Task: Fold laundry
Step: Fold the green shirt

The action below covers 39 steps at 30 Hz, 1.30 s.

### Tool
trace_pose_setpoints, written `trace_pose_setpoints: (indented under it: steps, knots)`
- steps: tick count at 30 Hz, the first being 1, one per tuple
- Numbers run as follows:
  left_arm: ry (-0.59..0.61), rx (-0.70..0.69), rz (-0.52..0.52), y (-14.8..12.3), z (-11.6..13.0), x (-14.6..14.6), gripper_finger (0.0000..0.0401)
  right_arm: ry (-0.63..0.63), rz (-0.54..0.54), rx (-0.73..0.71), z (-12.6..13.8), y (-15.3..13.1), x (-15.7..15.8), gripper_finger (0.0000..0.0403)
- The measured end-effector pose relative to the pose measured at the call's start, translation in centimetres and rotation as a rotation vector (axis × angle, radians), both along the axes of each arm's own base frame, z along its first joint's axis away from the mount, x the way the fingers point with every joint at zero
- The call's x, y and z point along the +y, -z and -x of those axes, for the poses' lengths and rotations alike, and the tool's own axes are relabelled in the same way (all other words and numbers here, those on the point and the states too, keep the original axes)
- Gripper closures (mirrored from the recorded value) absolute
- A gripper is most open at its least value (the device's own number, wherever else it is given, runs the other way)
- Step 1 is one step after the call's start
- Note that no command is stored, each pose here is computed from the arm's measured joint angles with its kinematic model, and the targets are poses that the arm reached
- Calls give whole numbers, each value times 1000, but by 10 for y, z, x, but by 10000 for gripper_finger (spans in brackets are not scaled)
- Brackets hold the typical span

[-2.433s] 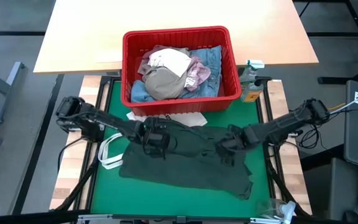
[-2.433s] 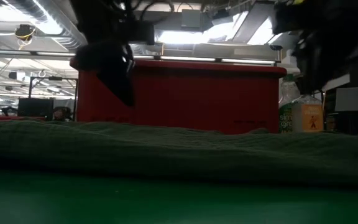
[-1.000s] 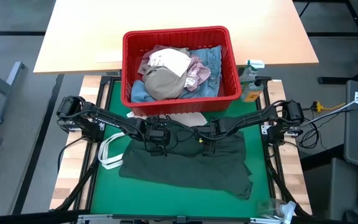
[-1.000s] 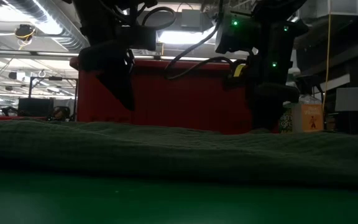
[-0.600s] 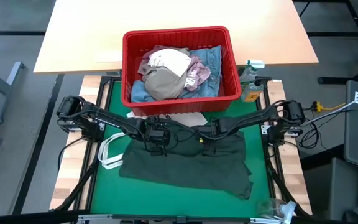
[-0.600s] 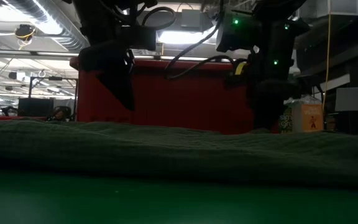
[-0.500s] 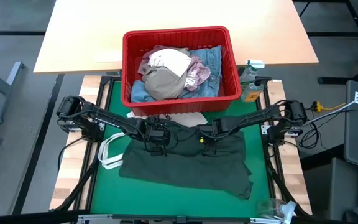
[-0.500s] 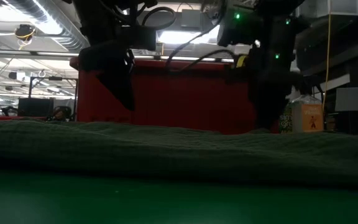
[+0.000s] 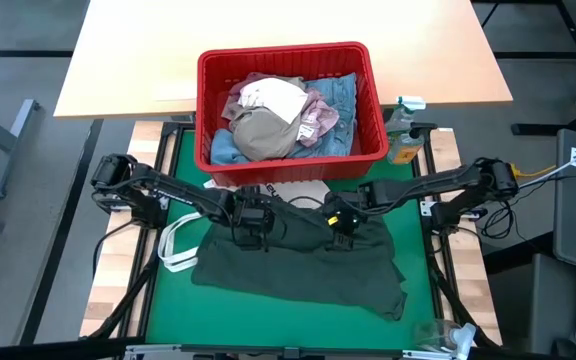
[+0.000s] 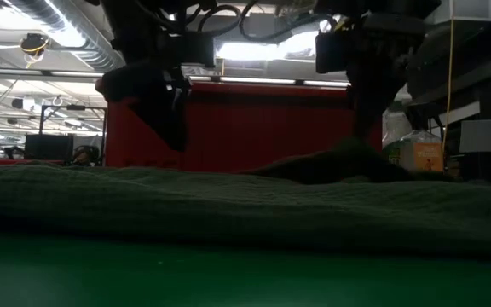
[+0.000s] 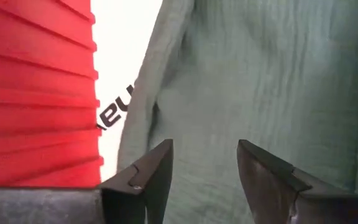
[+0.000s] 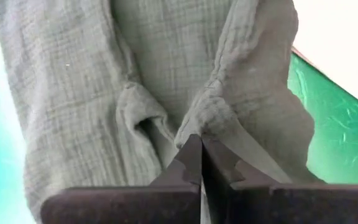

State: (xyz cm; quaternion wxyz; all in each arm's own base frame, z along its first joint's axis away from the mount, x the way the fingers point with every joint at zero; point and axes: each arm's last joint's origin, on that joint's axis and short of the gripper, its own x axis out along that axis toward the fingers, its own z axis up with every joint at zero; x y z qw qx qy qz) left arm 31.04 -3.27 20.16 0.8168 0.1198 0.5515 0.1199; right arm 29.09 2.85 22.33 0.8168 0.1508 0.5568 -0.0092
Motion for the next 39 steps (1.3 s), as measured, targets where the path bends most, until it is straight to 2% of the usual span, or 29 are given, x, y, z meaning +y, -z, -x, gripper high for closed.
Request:
trace_pose_setpoints:
  steps: [7, 16, 22, 29, 32, 36, 39]
  knots:
    - [9, -66, -18, -3, -9, 14, 225, -21, -53, -1, 1, -1, 2, 401]
    - [0, -178, -23, -9, -20, 28, 226, -21, -54, -7, 0, -2, 2, 402]
    - [14, -228, -6, 5, -35, 24, 226, -21, -54, -8, 0, -2, 2, 402]
    - [10, -131, -14, 37, -43, 25, 226, -22, -53, -8, 0, -2, 2, 402]
    - [-17, -102, -62, 47, -44, 27, 226, -22, -53, -8, 0, -2, 2, 403]
    - [-74, -110, -116, 49, -44, 30, 226, -22, -53, -7, 0, -2, 2, 403]
    - [-92, -112, -115, 49, -44, 32, 226, -22, -53, -2, 1, -2, 2, 403]
